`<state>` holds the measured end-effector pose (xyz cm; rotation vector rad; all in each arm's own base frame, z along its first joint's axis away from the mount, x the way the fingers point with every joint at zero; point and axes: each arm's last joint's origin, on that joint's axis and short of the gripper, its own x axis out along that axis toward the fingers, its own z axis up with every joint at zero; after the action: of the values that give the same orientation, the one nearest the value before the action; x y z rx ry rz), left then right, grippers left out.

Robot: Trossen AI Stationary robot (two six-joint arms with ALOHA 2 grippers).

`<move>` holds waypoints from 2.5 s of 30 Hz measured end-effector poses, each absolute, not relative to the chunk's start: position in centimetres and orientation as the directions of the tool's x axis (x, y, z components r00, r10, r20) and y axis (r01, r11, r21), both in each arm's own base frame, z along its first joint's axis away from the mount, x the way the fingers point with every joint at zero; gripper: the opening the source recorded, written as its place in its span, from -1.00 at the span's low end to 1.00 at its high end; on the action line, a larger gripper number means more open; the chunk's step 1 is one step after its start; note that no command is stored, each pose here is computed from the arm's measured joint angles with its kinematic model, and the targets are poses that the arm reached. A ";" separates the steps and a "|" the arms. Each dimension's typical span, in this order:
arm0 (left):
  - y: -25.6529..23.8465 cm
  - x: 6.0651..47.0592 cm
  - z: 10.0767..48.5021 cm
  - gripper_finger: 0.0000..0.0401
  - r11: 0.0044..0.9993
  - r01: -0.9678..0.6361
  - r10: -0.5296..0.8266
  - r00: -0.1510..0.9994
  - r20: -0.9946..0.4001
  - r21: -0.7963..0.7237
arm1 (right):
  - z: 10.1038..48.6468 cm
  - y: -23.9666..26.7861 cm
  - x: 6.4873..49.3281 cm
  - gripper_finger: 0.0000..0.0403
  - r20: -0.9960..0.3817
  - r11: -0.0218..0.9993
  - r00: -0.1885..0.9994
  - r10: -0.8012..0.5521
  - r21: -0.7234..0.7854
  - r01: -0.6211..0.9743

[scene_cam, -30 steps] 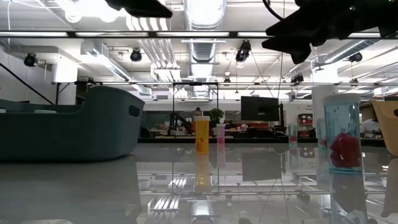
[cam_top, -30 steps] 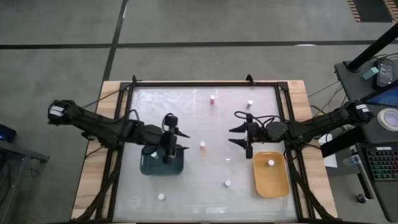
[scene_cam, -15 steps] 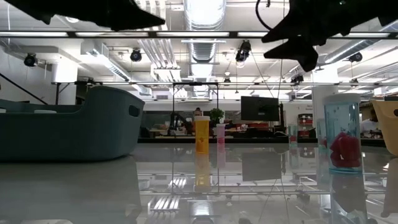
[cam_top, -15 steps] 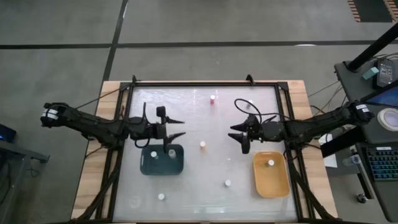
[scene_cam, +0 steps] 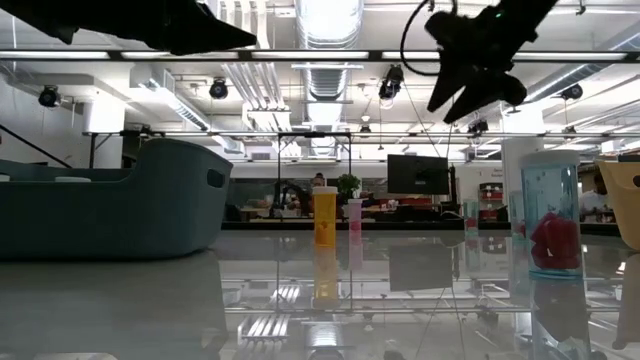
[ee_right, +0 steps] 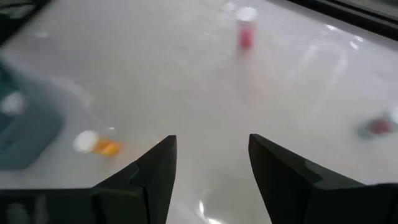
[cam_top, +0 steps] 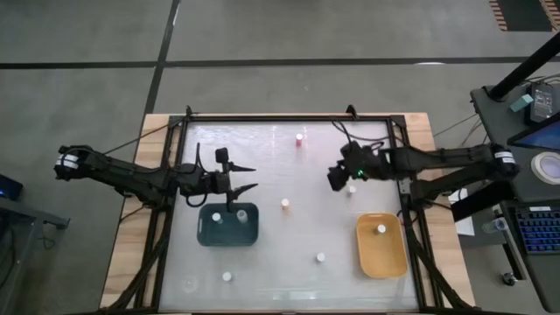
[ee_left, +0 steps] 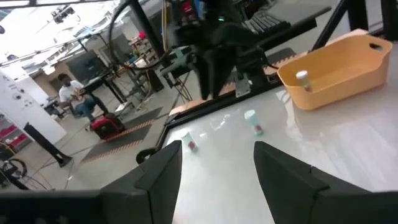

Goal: Pick and place medicine bottles into bin by pill shape (circle, oval)
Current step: Put the blue bottled capsules into the yellow bin

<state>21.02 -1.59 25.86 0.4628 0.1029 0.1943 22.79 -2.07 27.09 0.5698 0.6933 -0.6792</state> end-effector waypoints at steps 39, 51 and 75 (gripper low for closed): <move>-1.5 20.9 25.5 -0.08 0.843 -0.170 0.234 0.970 -0.063 0.511 | 22.3 -22.0 21.6 -0.05 -0.998 0.311 0.064 -0.012 0.058 0.949; -1.5 20.9 25.5 -0.08 0.842 -0.170 0.234 0.970 -0.063 0.511 | 20.5 -22.5 22.1 -0.05 -0.999 0.318 0.030 0.030 0.038 0.947; -1.5 20.9 25.5 -0.08 0.838 -0.169 0.234 0.970 -0.063 0.519 | 19.6 -22.9 22.3 -0.43 -1.000 0.321 0.013 0.024 0.020 0.947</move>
<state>20.95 -1.46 25.49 0.5368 0.1260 0.2136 22.33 -22.86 19.58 0.9880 1.3503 -0.9429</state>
